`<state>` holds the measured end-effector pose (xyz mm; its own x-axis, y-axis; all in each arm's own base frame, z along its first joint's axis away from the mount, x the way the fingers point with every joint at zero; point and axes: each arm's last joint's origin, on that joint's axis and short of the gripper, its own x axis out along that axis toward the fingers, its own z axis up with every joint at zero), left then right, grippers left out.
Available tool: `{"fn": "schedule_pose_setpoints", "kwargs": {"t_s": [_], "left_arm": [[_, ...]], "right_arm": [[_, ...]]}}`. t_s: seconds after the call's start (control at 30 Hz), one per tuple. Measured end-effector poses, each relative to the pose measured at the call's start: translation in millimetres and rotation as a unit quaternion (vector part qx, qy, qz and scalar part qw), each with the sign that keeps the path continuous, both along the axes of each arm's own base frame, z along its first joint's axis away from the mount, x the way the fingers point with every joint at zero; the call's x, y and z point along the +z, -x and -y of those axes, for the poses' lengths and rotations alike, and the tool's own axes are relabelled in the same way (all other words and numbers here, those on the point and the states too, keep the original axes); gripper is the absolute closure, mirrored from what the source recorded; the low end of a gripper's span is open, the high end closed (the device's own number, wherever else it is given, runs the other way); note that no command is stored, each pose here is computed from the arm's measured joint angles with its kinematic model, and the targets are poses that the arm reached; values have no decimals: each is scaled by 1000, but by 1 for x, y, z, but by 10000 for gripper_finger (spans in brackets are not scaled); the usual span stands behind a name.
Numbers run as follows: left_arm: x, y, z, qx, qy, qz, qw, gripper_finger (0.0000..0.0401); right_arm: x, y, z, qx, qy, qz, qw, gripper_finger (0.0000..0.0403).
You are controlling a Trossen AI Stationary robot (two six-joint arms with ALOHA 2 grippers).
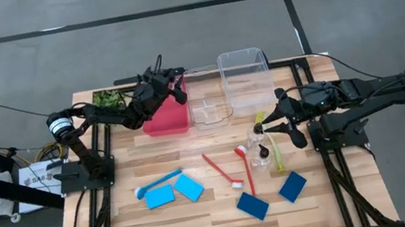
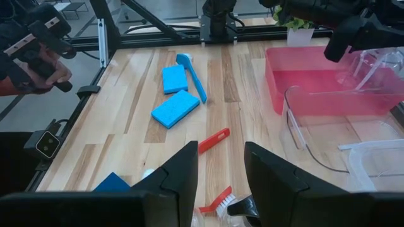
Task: Pick & Place Kitchen Sink Supplies
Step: Put the middle left transparent soap dispenser into the red bin, then put the bottom transparent soap dispenser into the red bin
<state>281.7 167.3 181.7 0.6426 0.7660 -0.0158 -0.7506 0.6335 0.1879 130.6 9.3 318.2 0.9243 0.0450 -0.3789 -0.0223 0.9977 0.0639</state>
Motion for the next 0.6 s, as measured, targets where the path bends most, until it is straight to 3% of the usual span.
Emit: {"fn": "schedule_pose_setpoints", "kwargs": {"t_s": [0.6], "left_arm": [[23, 11, 5, 18, -4, -16, 1000, 148]], "right_arm": [[-1, 1, 0, -5, -12, -7, 1000, 280]]}}
